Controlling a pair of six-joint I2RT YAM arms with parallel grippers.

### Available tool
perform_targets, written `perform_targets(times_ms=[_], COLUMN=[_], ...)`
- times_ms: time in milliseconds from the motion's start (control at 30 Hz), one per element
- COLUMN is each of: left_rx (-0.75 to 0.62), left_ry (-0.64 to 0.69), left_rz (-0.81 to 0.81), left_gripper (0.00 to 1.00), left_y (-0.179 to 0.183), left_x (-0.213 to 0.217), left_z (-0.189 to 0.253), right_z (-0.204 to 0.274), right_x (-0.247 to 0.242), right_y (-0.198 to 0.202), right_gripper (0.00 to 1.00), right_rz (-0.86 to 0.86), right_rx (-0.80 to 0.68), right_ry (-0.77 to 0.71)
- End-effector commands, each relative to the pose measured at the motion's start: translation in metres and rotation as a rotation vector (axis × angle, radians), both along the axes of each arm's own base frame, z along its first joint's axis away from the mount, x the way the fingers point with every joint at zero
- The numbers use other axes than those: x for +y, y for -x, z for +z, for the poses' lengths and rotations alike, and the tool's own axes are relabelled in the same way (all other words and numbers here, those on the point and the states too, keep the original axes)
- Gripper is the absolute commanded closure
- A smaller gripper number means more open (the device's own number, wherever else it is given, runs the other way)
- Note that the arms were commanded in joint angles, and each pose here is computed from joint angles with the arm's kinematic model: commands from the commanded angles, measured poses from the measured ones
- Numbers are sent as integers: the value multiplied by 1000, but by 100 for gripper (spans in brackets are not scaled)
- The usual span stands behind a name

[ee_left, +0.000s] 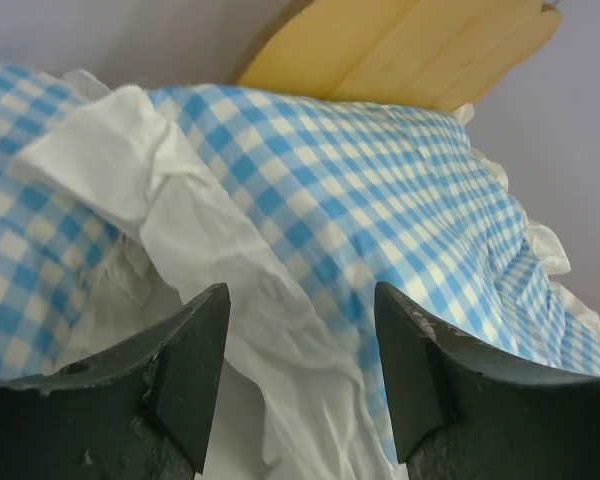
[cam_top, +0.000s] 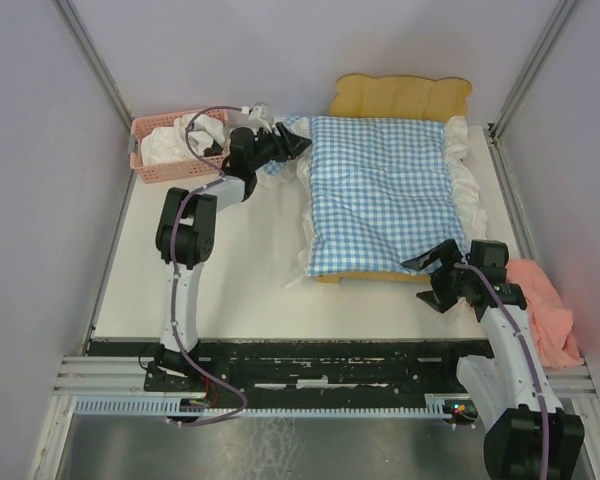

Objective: Set up the pet bed
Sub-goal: Adjust the mattress on the bed frame, then adjust the bed frame at the center of the board.

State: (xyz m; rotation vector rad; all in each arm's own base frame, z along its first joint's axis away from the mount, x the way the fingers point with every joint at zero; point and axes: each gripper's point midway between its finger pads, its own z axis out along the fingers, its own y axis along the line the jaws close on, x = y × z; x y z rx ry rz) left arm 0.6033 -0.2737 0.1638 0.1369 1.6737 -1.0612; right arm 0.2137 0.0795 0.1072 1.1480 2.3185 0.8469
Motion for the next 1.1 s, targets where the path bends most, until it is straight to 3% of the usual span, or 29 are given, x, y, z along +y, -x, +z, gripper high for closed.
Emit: perform_targets(times_ms=[0, 200, 500, 633, 800, 1067], left_rx=[-39, 205, 537, 554, 532, 495], left_ry=[74, 99, 245, 274, 400, 426], left_rz=[78, 119, -42, -155, -277, -352], left_gripper=[37, 39, 38, 30, 27, 25], left_y=[30, 95, 188, 210, 221, 224], left_x=[17, 31, 4, -18, -37, -66], left_z=[66, 9, -53, -58, -42, -27], right_z=[42, 38, 54, 69, 81, 88], right_x=[14, -3, -11, -16, -20, -25], right_y=[-16, -10, 0, 4, 11, 19], right_gripper=[1, 1, 1, 1, 1, 1], right_rz=[-8, -70, -45, -38, -60, -75], right_rx=[-224, -297, -325, -351, -391, -411], right_ry=[-118, -4, 88, 141, 166, 205])
